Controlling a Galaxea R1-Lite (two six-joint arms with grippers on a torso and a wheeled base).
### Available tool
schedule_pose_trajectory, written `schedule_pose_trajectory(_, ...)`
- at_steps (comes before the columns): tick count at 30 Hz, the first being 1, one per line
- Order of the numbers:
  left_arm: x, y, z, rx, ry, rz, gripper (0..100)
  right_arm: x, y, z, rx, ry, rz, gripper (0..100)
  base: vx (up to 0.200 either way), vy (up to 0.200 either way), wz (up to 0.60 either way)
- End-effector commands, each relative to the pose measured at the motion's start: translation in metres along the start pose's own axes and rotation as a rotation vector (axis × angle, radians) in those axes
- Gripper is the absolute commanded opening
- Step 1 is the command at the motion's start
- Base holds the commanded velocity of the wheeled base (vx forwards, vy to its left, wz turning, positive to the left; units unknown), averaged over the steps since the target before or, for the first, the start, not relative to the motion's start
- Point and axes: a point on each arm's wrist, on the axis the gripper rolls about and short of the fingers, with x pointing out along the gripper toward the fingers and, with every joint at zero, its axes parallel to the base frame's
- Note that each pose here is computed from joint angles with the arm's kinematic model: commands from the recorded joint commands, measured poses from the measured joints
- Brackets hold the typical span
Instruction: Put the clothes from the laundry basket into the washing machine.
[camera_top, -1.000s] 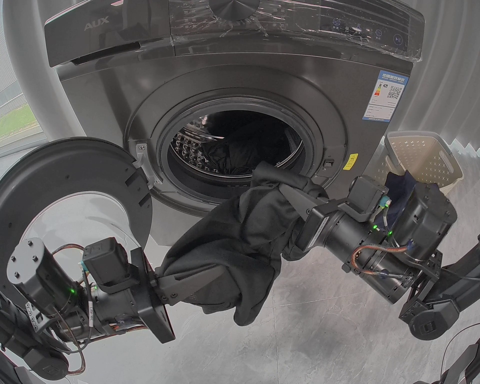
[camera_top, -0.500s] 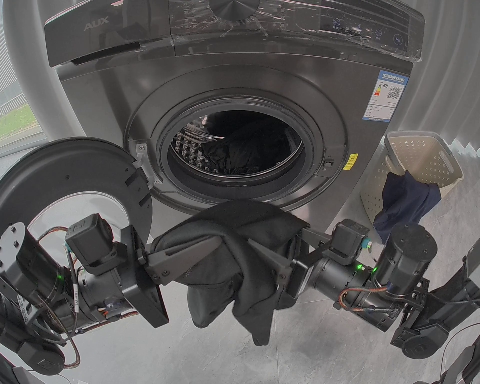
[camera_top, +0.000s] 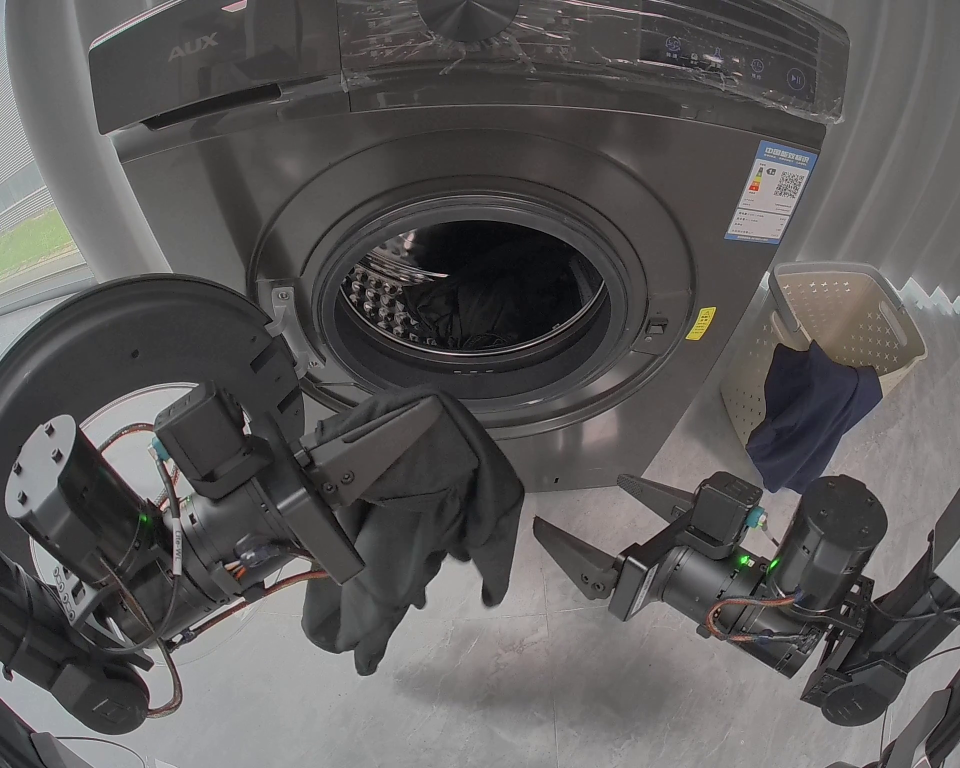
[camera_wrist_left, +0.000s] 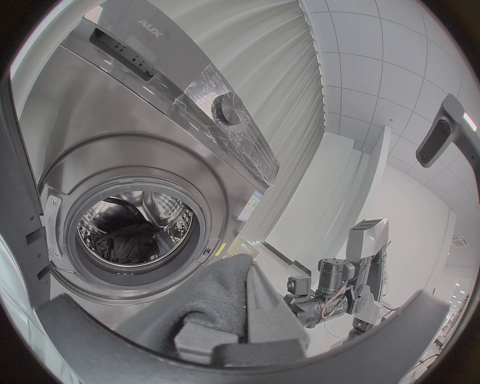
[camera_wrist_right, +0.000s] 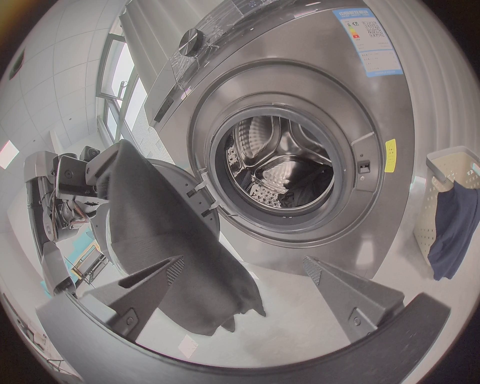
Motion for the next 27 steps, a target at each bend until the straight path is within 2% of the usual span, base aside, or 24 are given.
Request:
schedule_pose_trajectory(1, 0.004, 0.005, -0.003, 0.001, 0.003, 0.022, 0, -0.001, 0.0, 0.001, -0.005, -0.006, 0.003, 100, 0.0, 0.0, 0.0)
schedule_pose_trajectory(4, 0.005, 0.007, -0.005, 0.002, 0.006, 0.037, 0, 0.0, 0.004, 0.002, -0.004, -0.013, 0.017, 100, 0.0, 0.0, 0.0)
schedule_pose_trajectory(8, 0.005, 0.007, -0.004, 0.003, 0.005, 0.037, 0, 0.007, 0.01, 0.01, 0.004, -0.071, 0.041, 100, 0.0, 0.0, 0.0)
schedule_pose_trajectory(12, 0.005, 0.007, -0.005, 0.002, 0.006, 0.037, 0, 0.017, 0.009, 0.016, 0.008, -0.104, 0.036, 100, 0.0, 0.0, 0.0)
schedule_pose_trajectory(15, 0.005, 0.007, -0.004, 0.002, 0.006, 0.034, 0, 0.033, 0.004, 0.015, 0.008, -0.123, 0.018, 100, 0.0, 0.0, 0.0)
schedule_pose_trajectory(17, 0.004, 0.007, -0.003, 0.002, 0.002, 0.033, 0, 0.044, -0.005, 0.016, -0.004, -0.136, -0.01, 100, 0.0, 0.0, 0.0)
schedule_pose_trajectory(20, 0.004, 0.005, -0.001, 0.002, -0.003, 0.028, 0, 0.051, -0.014, 0.017, -0.01, -0.146, -0.012, 100, 0.0, 0.0, 0.0)
schedule_pose_trajectory(27, 0.005, 0.003, -0.001, 0.001, -0.005, 0.015, 0, 0.055, -0.017, 0.01, -0.017, -0.126, -0.021, 100, 0.0, 0.0, 0.0)
